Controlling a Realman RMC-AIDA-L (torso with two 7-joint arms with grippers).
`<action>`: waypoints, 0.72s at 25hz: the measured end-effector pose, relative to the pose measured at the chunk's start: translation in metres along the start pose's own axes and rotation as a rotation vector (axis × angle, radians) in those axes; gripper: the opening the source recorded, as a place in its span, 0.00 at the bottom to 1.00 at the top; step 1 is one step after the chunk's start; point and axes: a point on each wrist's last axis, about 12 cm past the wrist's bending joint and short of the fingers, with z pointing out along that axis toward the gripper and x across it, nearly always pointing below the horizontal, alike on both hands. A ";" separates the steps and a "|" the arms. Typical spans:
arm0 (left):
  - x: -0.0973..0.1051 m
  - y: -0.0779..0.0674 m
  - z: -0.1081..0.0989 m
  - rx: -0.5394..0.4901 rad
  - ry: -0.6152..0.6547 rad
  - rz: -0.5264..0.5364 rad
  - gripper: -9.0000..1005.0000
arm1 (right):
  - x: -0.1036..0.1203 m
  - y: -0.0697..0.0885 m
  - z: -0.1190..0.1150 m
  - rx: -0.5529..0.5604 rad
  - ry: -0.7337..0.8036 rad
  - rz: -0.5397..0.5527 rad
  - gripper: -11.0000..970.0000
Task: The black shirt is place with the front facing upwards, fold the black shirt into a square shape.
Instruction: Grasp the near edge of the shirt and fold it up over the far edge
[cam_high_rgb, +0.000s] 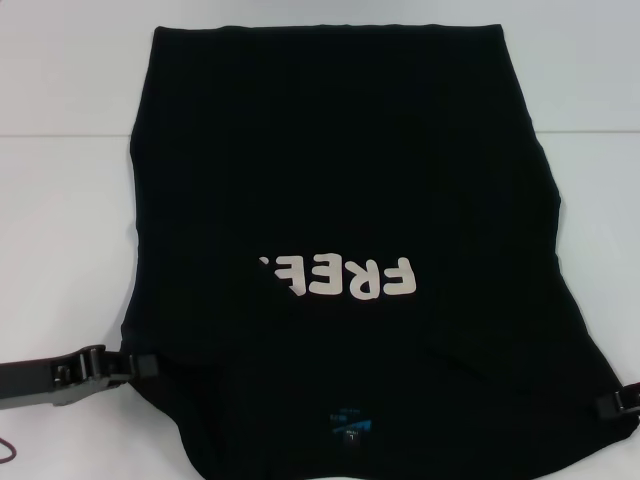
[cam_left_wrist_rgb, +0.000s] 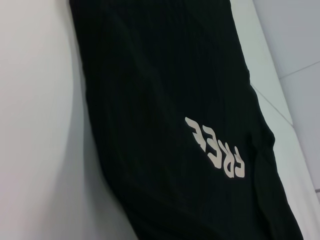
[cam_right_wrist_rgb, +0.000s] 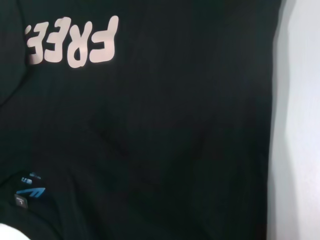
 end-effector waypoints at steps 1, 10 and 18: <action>0.000 0.000 0.000 0.000 0.000 0.000 0.03 | 0.000 0.001 0.001 -0.002 0.000 -0.002 0.47; -0.001 -0.001 0.001 0.005 -0.001 0.003 0.03 | -0.004 0.010 0.012 -0.023 0.014 -0.018 0.40; -0.002 -0.001 0.001 0.006 -0.001 0.005 0.03 | -0.004 0.010 0.011 -0.021 0.011 -0.021 0.27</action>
